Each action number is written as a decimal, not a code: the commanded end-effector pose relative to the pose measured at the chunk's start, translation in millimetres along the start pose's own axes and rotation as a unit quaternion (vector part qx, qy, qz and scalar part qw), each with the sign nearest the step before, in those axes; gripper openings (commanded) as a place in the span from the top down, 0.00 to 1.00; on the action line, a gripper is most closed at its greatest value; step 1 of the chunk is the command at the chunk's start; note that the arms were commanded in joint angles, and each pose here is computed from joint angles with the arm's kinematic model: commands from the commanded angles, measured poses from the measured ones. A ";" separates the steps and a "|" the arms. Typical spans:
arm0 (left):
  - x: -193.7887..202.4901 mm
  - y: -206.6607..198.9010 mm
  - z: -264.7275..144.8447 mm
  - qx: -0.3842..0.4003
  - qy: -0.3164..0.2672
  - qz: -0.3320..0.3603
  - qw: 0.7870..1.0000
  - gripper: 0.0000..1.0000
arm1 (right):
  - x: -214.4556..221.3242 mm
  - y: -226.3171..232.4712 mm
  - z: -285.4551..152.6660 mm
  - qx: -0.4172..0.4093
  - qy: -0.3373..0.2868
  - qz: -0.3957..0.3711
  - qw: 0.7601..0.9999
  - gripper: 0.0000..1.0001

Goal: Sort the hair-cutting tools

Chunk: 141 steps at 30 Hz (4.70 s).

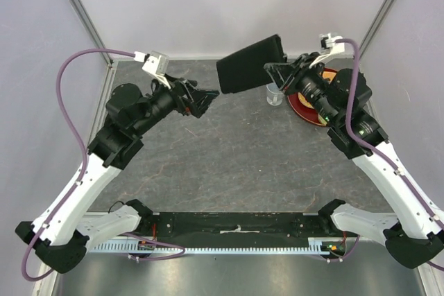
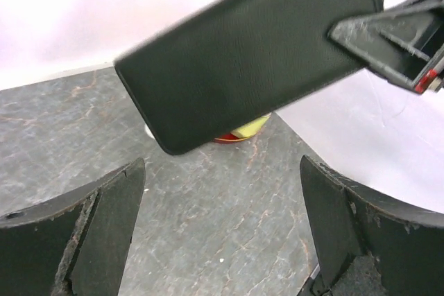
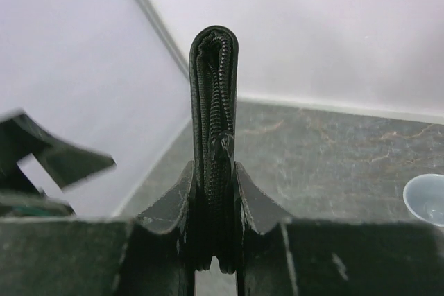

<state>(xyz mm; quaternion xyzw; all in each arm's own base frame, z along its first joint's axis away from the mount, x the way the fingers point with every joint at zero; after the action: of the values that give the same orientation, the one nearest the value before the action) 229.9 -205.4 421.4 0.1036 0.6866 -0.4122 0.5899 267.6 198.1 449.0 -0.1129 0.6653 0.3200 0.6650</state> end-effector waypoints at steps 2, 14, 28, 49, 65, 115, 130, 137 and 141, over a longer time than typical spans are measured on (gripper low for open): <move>4.8 -20.4 28.1 0.097 -0.007 0.001 0.995 0.03 | -91.4 3.2 0.4 0.053 -0.153 0.171 0.972 1.00; 32.6 -0.7 60.5 0.065 -0.003 0.264 0.962 0.04 | -37.2 -14.9 40.2 0.190 -0.028 0.236 0.953 1.00; 79.5 -11.1 88.6 0.079 0.028 0.351 0.933 0.04 | 7.3 0.7 60.8 0.186 0.049 0.290 0.937 1.00; 92.1 18.4 112.4 -0.036 -0.007 0.457 0.889 0.98 | 44.8 19.3 66.1 0.151 0.124 0.335 0.922 0.81; 119.3 0.8 59.8 0.062 0.115 0.372 0.919 0.98 | -0.4 -18.0 -12.7 0.116 0.045 0.153 0.980 0.12; 185.6 -29.9 -61.7 0.143 0.509 0.117 0.841 0.98 | 217.0 34.4 -78.9 -0.297 0.281 0.186 0.894 0.24; 164.7 2.8 -23.1 0.016 0.479 0.126 0.869 0.98 | 228.8 -31.5 -31.7 -0.037 0.254 0.346 0.902 0.22; 152.9 -9.0 18.7 0.006 0.426 0.096 0.900 0.98 | 192.2 -56.3 3.3 0.078 0.149 0.504 0.847 0.22; 155.3 -6.8 39.6 -0.016 0.427 0.085 0.900 0.98 | 191.1 -70.2 4.9 0.136 0.122 0.539 0.822 0.21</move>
<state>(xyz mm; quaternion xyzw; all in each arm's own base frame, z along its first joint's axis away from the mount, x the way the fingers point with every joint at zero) 186.2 -263.6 254.8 0.3619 0.8767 -0.2317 0.2164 273.2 210.0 226.6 0.2038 0.7743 0.5191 0.2991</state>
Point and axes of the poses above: each gripper's point midway between its finger pads, its own z axis out along the fingers, its own y axis along the line the jaws close on, x = y × z, the point moved 3 cm from there along -z, back along the fingers, and after that the axes turned 6 degrees about -z, right-handed, at the moved point
